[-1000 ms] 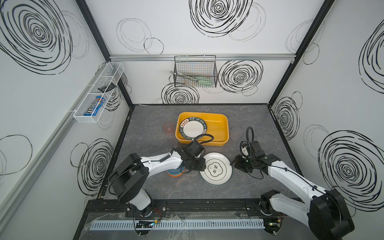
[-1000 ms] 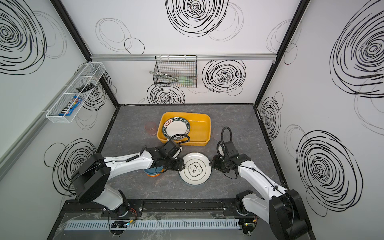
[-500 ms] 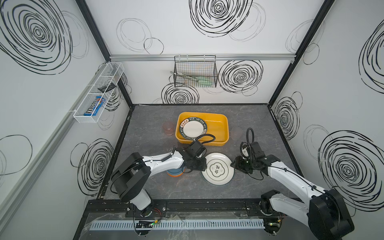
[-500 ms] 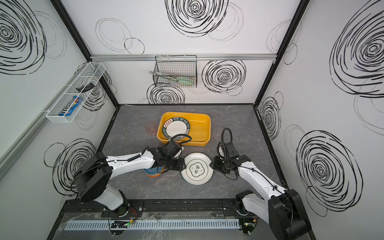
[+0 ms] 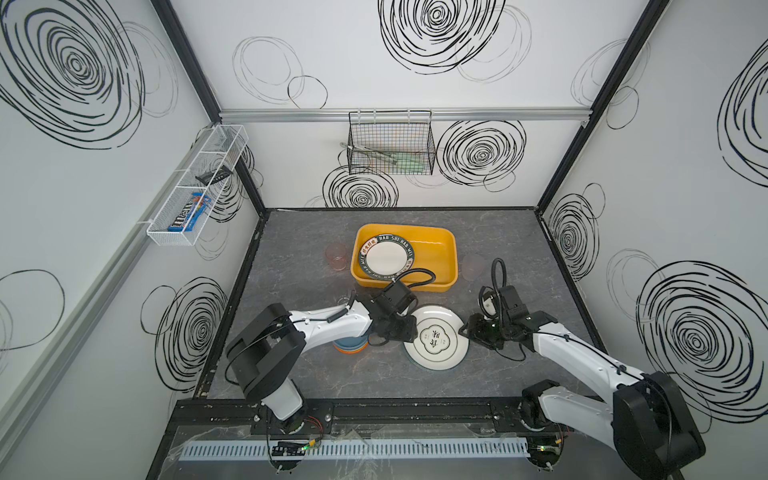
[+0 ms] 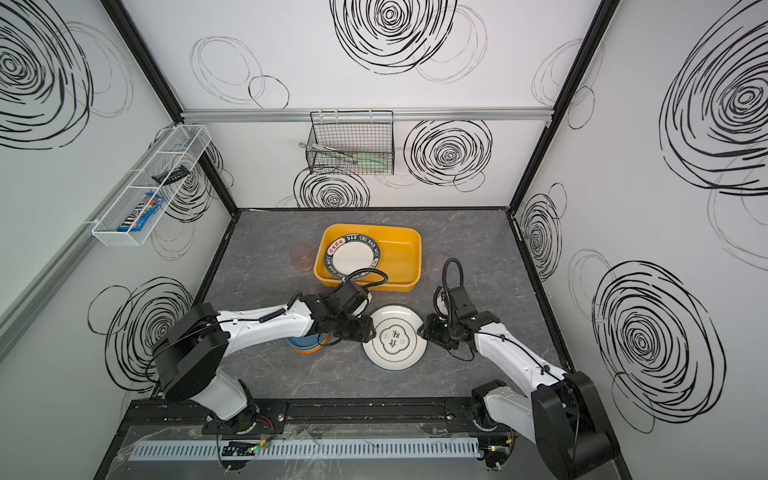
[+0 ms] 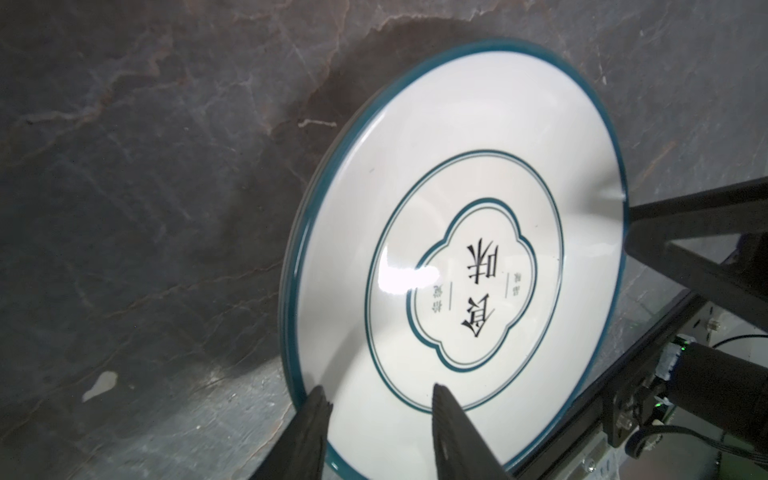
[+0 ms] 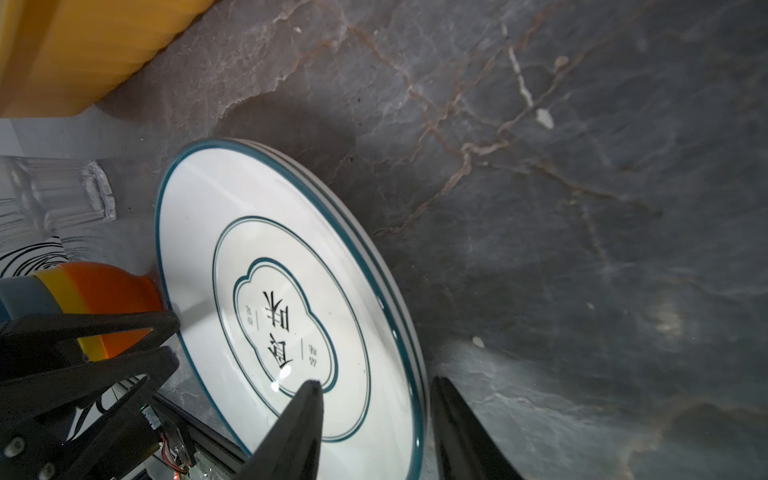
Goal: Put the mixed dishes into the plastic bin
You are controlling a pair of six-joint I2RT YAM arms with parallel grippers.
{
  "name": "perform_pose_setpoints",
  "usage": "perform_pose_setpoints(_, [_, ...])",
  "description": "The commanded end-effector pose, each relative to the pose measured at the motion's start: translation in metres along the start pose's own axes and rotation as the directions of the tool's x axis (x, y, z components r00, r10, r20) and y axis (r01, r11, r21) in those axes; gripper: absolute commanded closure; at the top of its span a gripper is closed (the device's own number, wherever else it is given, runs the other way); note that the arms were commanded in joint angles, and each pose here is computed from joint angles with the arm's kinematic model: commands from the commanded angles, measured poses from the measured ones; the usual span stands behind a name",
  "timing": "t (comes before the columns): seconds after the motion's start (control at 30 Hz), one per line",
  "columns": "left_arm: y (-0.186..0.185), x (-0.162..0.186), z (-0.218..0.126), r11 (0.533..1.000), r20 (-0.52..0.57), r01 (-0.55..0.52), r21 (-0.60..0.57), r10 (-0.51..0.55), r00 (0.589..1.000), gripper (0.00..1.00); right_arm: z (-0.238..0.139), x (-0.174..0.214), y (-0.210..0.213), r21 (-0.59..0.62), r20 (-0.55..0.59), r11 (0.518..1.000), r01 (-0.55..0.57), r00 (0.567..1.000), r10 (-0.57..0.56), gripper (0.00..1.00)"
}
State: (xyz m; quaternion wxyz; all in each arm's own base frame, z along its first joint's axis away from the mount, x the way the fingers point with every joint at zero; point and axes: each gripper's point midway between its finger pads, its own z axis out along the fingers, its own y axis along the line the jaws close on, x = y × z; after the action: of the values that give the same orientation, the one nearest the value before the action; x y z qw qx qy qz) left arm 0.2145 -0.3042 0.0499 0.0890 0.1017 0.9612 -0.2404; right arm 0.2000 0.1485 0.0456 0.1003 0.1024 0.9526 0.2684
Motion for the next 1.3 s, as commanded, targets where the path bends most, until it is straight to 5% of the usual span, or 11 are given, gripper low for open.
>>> perform_pose_setpoints(0.0, [-0.006, -0.004, 0.001, 1.0, 0.004, -0.012, 0.007, 0.012, 1.0, 0.55, 0.003, 0.0, 0.0, -0.014, -0.003, 1.0, -0.01, 1.0, 0.01, 0.52])
perform_pose_setpoints(0.7, [0.007, -0.014, -0.025, 0.999, 0.081, 0.017, -0.031, -0.014, 0.997, 0.49, 0.009, -0.006, 0.01, -0.07, -0.006, 0.998, -0.011, 1.0, 0.011, 0.55])
perform_pose_setpoints(1.27, [0.016, -0.007, -0.007, 0.998, 0.035, 0.02, -0.055, -0.018, 0.999, 0.49, 0.014, -0.004, 0.01, -0.08, -0.019, 0.997, -0.018, 1.0, 0.017, 0.54])
